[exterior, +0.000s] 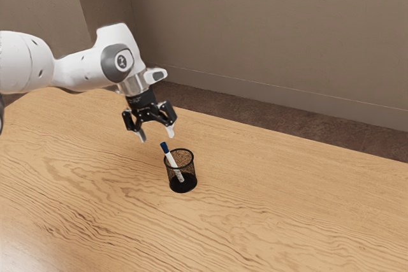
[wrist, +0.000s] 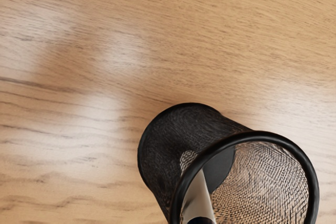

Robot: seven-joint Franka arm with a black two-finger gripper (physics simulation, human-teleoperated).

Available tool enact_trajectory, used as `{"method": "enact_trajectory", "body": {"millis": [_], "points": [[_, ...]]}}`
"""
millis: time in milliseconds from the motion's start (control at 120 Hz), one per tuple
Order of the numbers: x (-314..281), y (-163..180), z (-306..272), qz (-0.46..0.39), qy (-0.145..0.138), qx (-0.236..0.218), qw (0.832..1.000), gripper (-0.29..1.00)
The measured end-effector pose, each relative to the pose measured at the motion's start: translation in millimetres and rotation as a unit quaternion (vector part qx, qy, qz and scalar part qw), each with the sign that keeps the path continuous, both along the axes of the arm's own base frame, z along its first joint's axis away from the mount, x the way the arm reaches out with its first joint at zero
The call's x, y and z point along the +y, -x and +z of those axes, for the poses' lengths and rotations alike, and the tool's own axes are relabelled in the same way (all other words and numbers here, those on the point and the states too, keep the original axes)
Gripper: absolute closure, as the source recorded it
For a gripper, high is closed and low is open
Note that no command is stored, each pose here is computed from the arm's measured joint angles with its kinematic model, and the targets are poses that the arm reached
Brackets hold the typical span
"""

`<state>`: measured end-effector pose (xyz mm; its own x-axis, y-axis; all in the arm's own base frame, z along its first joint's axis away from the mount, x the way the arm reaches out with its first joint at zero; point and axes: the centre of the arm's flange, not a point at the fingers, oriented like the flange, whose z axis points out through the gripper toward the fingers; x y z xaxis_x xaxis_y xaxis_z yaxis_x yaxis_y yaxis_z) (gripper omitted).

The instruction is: Take the marker out of the pen holder and place it to the left of the pen holder.

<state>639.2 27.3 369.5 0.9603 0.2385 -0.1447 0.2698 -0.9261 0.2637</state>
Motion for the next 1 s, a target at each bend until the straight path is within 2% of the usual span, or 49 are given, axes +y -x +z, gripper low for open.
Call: {"method": "enact_trajectory", "body": {"millis": [342, 558, 767, 1000], "points": [[-6.0, 2.4, -23.1, -0.012, 0.001, -0.01, 1.0, 0.03], [-11.8, 4.4, -20.3, -0.022, 0.002, -0.018, 1.0, 0.26], [-17.4, 12.2, -21.8, -0.03, 0.004, -0.015, 0.999, 0.38], [-19.5, 11.1, -19.6, -0.036, 0.004, -0.019, 0.999, 0.66]]}}
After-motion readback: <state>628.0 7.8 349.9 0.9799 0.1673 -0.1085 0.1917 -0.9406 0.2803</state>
